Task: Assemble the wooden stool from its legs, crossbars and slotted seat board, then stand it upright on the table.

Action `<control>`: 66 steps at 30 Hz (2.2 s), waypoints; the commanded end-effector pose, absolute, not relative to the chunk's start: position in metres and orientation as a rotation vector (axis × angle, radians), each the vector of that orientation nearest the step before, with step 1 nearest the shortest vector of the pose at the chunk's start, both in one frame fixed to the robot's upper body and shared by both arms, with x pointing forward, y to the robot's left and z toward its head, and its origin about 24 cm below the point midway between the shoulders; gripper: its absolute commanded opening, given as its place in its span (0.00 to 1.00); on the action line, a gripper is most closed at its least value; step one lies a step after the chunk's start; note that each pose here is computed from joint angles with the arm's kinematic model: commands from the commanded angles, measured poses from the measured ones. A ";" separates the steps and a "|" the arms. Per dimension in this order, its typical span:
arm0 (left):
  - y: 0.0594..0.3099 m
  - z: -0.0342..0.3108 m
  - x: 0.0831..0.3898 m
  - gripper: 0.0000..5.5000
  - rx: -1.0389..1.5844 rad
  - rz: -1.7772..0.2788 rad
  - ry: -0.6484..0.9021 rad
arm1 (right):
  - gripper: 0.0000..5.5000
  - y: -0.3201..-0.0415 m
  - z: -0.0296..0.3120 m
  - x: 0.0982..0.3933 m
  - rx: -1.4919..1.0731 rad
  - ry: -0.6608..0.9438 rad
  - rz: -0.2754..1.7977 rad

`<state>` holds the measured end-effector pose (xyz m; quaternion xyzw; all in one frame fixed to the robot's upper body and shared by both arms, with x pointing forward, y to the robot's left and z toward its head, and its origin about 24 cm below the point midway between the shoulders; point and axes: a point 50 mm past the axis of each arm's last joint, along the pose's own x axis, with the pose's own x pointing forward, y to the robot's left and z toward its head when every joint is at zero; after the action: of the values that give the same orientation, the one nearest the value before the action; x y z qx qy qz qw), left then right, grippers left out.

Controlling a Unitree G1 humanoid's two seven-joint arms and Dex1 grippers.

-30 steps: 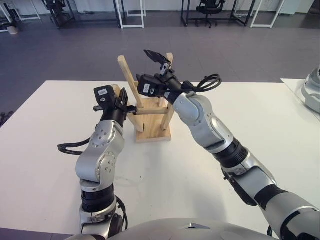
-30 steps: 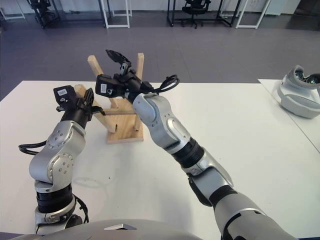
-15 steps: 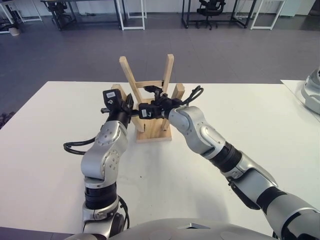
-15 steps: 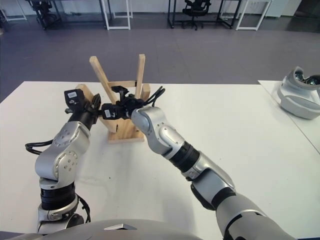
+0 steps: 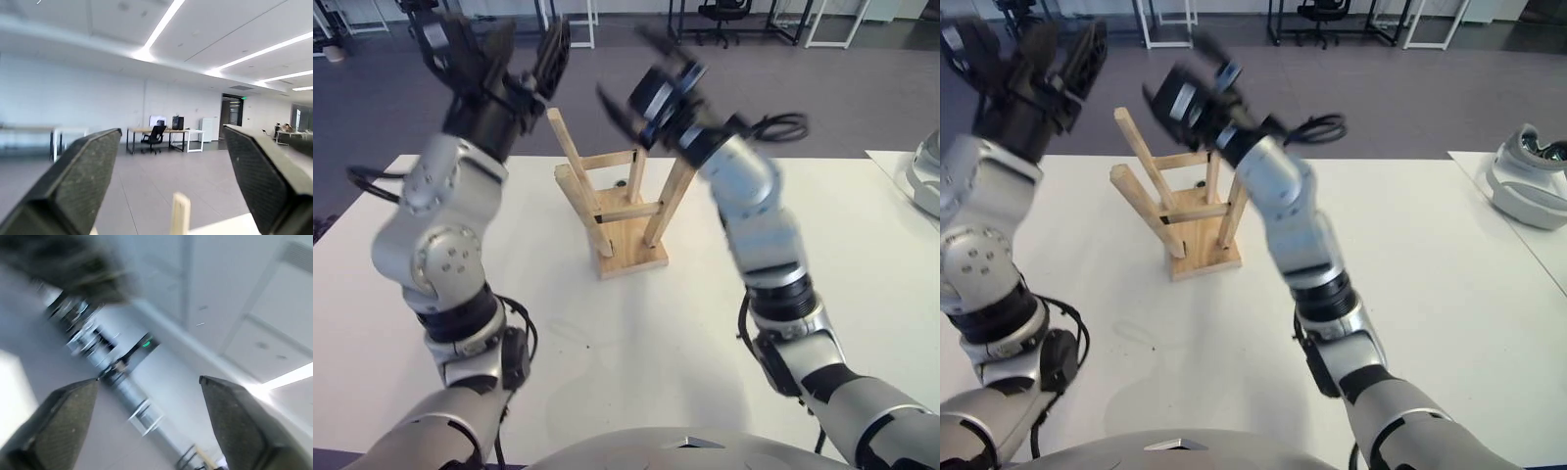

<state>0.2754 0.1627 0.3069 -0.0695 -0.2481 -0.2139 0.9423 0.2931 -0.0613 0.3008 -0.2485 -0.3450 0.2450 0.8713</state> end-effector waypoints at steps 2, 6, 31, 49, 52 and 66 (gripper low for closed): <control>0.154 0.289 0.312 0.70 -0.145 -0.572 -0.342 | 0.70 -0.108 0.293 0.334 -0.155 -0.437 0.630; 0.153 0.168 0.325 0.70 -0.272 -0.458 0.002 | 0.70 -0.090 0.180 0.345 -0.026 -0.014 0.791; 0.264 0.181 0.290 0.70 -0.134 -0.096 -0.259 | 0.70 -0.104 0.161 0.334 -0.167 -0.087 1.037; 0.295 0.112 0.237 0.70 -0.034 -0.326 0.078 | 0.70 -0.155 0.173 0.381 -0.038 -0.066 0.583; 0.296 0.117 0.230 0.70 -0.153 -0.476 0.062 | 0.70 -0.169 0.162 0.386 0.022 -0.052 0.537; 0.271 0.132 0.275 0.54 -0.199 -0.549 -0.045 | 0.70 -0.156 0.143 0.383 0.064 -0.037 0.570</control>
<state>0.2720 0.2707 0.1203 -0.0946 0.0073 -0.2720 0.9576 0.3843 -0.1582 0.1446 0.0340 -0.0194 0.2782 0.9597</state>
